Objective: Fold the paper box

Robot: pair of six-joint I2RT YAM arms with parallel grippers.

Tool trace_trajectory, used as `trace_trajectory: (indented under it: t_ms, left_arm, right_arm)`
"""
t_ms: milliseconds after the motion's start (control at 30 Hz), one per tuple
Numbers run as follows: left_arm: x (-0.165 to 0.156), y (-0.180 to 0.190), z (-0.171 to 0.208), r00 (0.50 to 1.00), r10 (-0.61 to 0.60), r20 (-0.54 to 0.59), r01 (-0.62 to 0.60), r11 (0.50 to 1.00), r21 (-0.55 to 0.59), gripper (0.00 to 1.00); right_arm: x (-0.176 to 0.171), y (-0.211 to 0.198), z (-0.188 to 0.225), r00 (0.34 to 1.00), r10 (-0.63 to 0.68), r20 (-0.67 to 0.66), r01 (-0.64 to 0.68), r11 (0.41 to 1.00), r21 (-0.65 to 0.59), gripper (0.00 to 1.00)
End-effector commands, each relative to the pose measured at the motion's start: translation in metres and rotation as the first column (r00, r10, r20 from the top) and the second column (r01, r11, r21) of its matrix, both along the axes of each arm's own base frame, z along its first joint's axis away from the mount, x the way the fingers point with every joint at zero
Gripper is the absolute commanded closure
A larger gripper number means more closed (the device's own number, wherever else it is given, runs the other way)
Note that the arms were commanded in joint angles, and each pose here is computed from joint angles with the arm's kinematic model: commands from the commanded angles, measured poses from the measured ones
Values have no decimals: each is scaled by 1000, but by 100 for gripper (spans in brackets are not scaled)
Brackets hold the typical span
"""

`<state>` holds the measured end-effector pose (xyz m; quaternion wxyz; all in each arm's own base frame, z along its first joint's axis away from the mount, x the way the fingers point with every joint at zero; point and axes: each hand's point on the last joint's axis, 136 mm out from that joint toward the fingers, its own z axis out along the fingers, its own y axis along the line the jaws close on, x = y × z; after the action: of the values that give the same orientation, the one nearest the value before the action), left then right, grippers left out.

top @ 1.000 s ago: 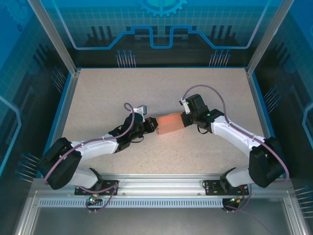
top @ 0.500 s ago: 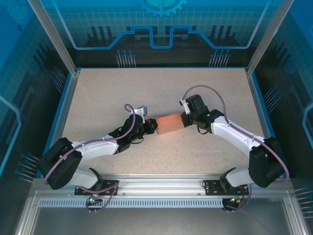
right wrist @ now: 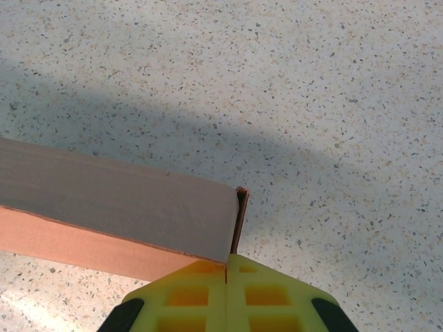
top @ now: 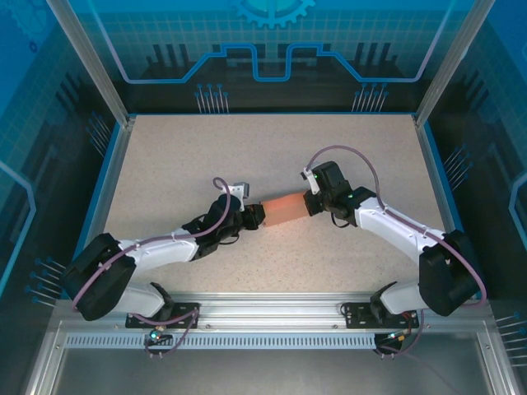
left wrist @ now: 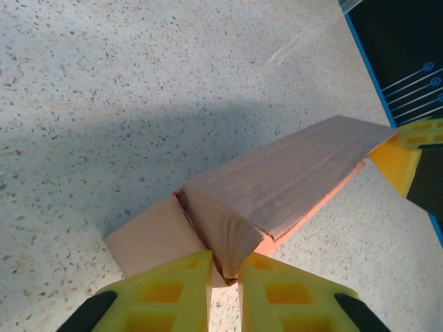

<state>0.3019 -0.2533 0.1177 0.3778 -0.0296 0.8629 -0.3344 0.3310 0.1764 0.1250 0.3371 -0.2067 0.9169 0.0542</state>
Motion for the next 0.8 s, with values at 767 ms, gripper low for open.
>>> trace_trajectory:
  t_ms: [767]
  left_arm:
    - [28,17,33,998,-57,14,58,998,-29,36]
  right_arm:
    - [-15,6,-6,998,43,-40,-43,999,1,100]
